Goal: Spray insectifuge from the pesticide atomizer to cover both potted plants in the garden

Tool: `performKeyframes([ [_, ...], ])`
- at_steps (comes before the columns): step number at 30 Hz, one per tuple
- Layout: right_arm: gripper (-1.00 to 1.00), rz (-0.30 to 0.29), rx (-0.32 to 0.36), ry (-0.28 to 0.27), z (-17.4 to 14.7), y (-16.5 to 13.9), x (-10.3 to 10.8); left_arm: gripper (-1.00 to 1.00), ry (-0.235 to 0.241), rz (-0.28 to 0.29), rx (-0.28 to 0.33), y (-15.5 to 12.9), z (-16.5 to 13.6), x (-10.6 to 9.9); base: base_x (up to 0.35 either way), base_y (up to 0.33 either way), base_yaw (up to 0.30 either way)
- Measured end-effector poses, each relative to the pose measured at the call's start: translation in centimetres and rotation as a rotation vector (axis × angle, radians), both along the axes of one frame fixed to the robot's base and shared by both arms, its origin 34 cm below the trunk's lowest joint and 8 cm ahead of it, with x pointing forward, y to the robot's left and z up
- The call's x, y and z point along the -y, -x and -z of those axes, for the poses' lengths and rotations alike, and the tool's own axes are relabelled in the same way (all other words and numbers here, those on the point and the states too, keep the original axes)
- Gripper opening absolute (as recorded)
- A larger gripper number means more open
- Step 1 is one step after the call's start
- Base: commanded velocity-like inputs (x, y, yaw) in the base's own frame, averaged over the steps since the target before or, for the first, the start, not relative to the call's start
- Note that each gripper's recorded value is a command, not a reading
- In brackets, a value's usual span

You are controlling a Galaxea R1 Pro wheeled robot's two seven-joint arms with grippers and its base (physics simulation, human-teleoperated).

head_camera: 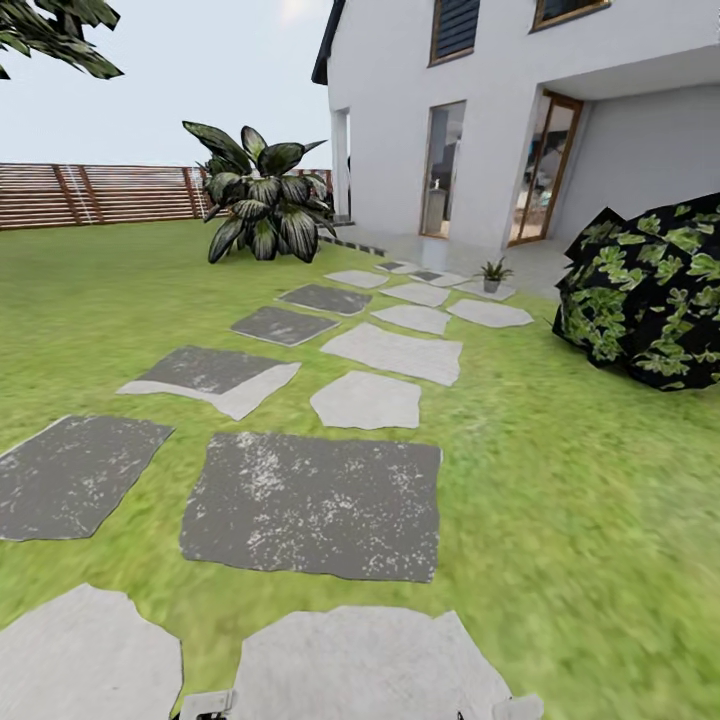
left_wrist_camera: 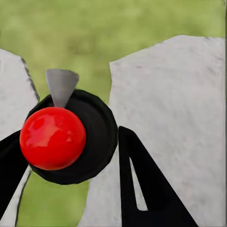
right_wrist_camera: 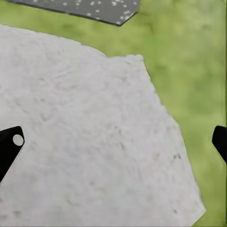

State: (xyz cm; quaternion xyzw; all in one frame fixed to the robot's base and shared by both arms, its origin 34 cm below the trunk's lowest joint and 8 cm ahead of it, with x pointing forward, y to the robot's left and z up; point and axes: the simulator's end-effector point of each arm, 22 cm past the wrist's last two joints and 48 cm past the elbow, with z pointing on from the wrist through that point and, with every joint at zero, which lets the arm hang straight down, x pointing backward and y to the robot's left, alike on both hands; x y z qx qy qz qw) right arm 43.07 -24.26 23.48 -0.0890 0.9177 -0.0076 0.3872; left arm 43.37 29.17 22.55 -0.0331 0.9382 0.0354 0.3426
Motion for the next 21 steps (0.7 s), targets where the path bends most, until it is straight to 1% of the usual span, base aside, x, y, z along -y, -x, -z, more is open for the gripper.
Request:
performKeyframes([
  [15, 1.00, 0.000, 0.000, 0.000, 0.01, 0.01, -0.01, -1.00, 0.000, 0.000, 0.000, 0.00, 0.00, 0.00, 0.336, 0.000, -0.003],
  [21, 1.00, 0.000, 0.000, 0.000, 0.00, 0.01, 0.00, -1.00, 0.000, 0.000, 0.000, -0.01, 0.00, 0.01, 0.336, 0.000, -0.204],
])
